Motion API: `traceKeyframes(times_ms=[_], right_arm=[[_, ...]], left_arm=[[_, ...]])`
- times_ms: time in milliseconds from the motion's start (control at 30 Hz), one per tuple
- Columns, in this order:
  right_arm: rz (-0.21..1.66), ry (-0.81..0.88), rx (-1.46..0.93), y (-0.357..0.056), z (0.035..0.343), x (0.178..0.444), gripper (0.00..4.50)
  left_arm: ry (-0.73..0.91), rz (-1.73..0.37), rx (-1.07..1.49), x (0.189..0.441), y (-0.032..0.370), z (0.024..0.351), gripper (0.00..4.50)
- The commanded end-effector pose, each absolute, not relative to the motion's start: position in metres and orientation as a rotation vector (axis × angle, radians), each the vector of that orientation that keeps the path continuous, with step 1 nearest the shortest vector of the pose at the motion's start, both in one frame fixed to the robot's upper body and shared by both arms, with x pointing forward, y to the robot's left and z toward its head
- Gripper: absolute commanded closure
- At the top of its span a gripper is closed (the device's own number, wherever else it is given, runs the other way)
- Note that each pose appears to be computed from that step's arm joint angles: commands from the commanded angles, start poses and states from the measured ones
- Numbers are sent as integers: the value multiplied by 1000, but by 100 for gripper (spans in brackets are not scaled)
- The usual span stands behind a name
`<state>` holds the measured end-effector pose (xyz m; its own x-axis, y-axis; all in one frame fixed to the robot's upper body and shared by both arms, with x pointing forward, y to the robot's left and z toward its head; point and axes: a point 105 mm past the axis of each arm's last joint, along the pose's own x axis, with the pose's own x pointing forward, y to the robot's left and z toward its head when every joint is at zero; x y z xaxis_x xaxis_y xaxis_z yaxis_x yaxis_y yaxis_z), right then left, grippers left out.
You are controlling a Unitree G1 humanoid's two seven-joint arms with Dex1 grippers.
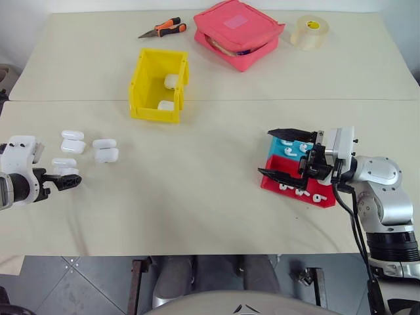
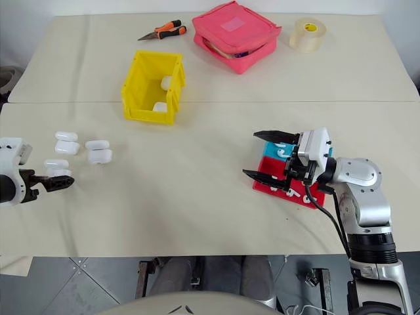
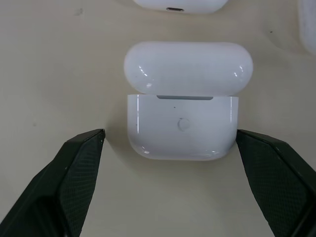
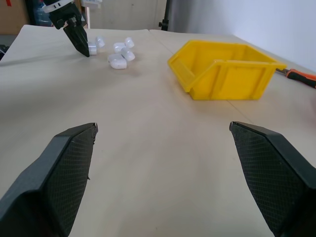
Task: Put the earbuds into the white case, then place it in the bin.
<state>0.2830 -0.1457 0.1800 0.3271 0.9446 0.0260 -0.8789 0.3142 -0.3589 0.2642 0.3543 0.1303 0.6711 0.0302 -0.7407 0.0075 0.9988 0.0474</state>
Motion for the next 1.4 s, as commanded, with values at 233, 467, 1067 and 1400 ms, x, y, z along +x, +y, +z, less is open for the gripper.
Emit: traceKeyframes(times_ms=[233, 467, 1067, 1400], right_arm=[[1232, -278, -308, -140, 186, 278, 0], [1230, -277, -309, -140, 186, 279, 0], [1111, -183, -447, -192, 196, 293, 0], [965, -109, -523, -227, 201, 254, 0]], left_arm=[[836, 15, 65, 264, 353, 130, 61], [820, 6, 63, 260, 350, 130, 179], [-265, -837, 194, 245, 200, 186, 179], [-443, -1225, 24, 252, 99, 184, 179]])
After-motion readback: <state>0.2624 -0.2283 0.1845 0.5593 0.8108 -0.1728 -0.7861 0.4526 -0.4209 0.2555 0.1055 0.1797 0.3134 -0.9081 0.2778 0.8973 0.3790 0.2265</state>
